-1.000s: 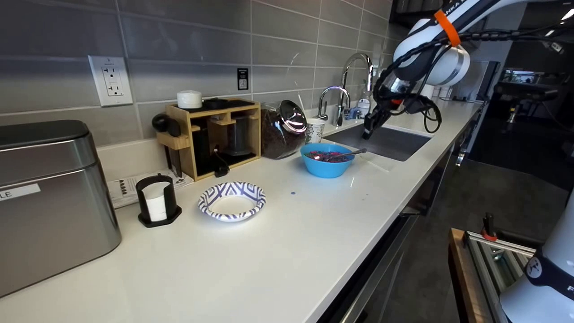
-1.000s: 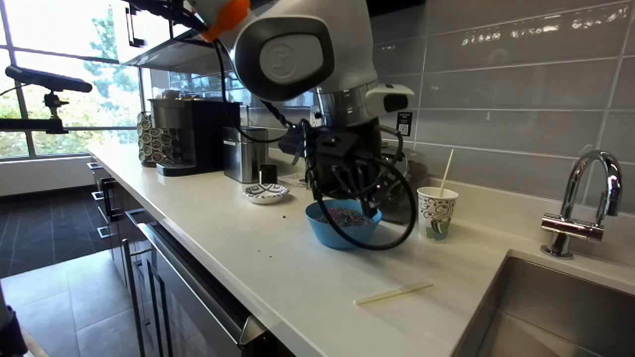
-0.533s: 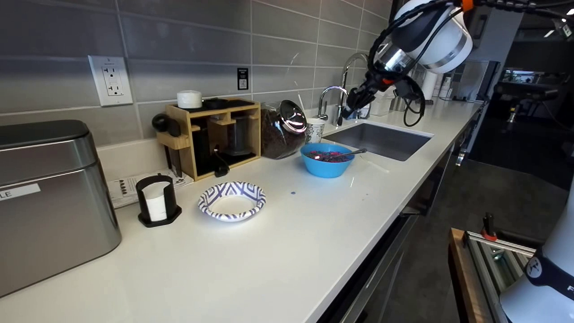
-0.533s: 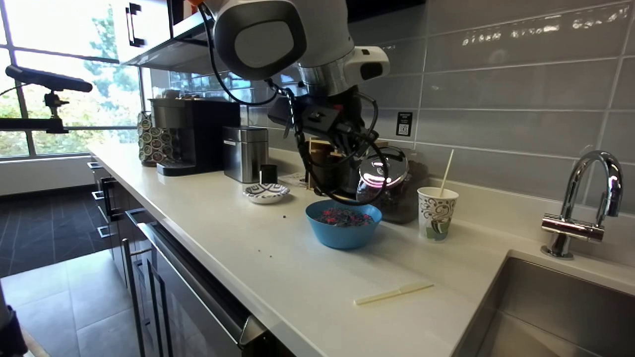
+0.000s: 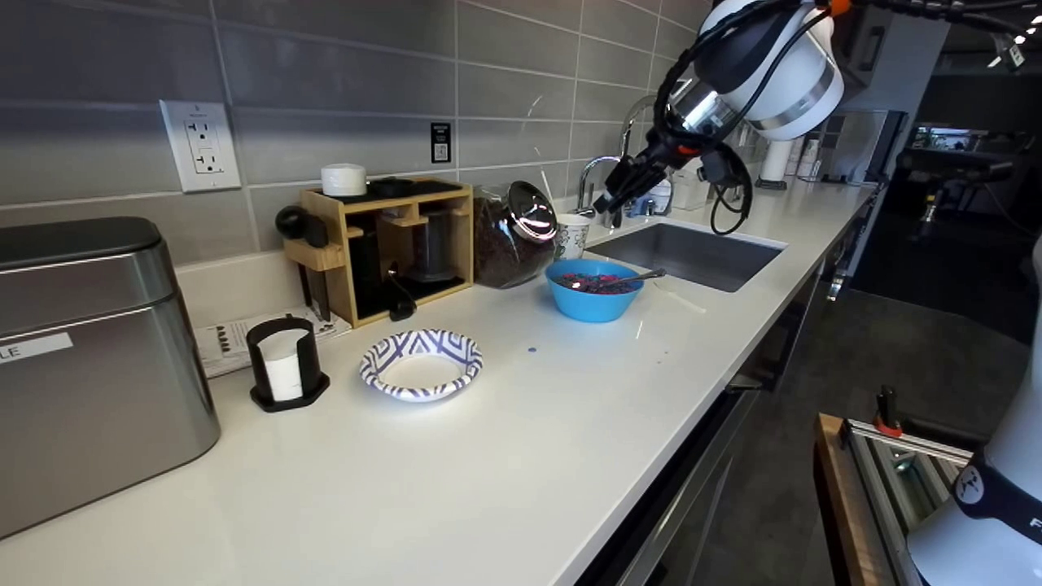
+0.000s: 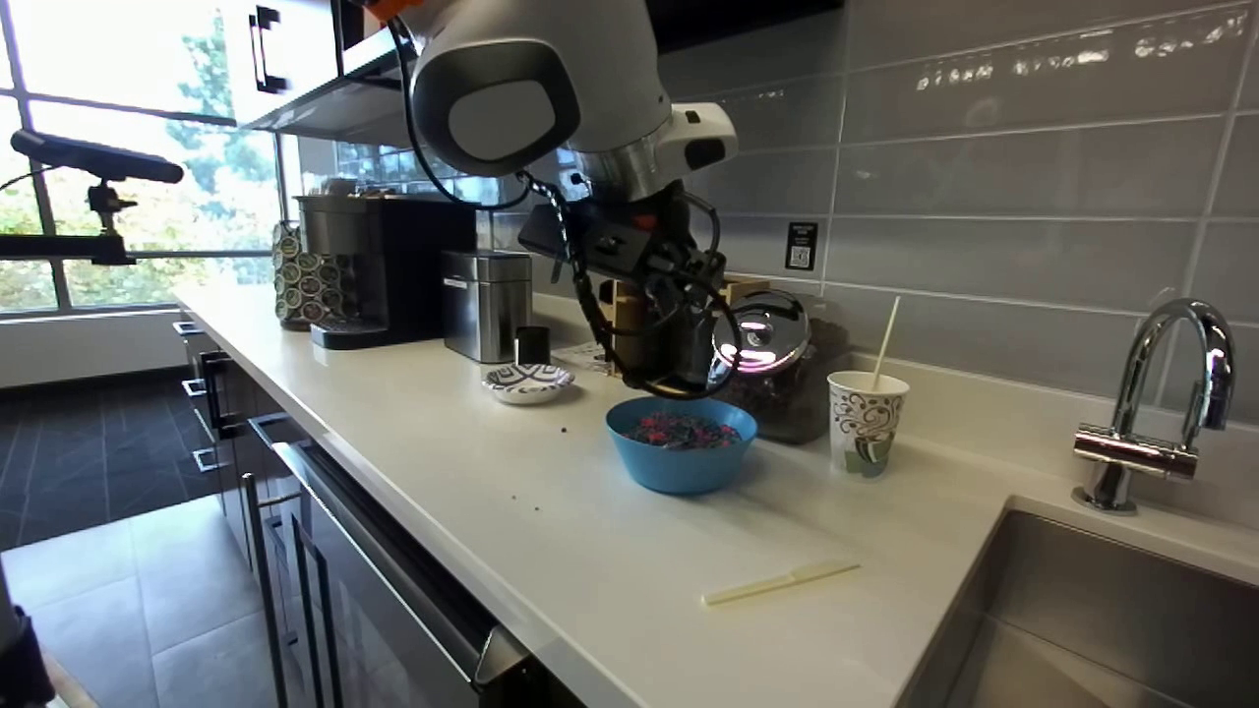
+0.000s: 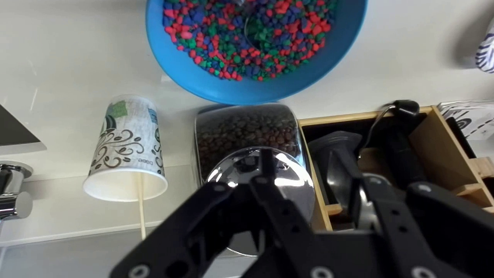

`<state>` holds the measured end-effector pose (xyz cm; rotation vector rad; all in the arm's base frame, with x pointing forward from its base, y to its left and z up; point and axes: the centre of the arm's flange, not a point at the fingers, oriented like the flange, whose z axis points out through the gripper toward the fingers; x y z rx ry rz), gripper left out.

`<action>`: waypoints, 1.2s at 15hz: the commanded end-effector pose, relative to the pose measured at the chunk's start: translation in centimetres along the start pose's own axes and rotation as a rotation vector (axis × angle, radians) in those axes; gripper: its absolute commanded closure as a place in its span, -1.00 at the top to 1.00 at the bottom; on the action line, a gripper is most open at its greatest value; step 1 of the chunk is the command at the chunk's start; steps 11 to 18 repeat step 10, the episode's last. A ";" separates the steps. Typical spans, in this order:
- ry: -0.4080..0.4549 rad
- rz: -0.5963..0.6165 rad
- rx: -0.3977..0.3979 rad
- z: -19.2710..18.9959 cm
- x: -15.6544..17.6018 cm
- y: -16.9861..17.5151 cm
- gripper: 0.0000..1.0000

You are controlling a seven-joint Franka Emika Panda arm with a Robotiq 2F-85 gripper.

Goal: Pick up some cereal from the counter and place it in the blue bowl.

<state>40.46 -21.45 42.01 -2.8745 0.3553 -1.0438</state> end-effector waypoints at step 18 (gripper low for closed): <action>-0.157 0.055 -0.189 -2.8 -2.2 5.0 0.99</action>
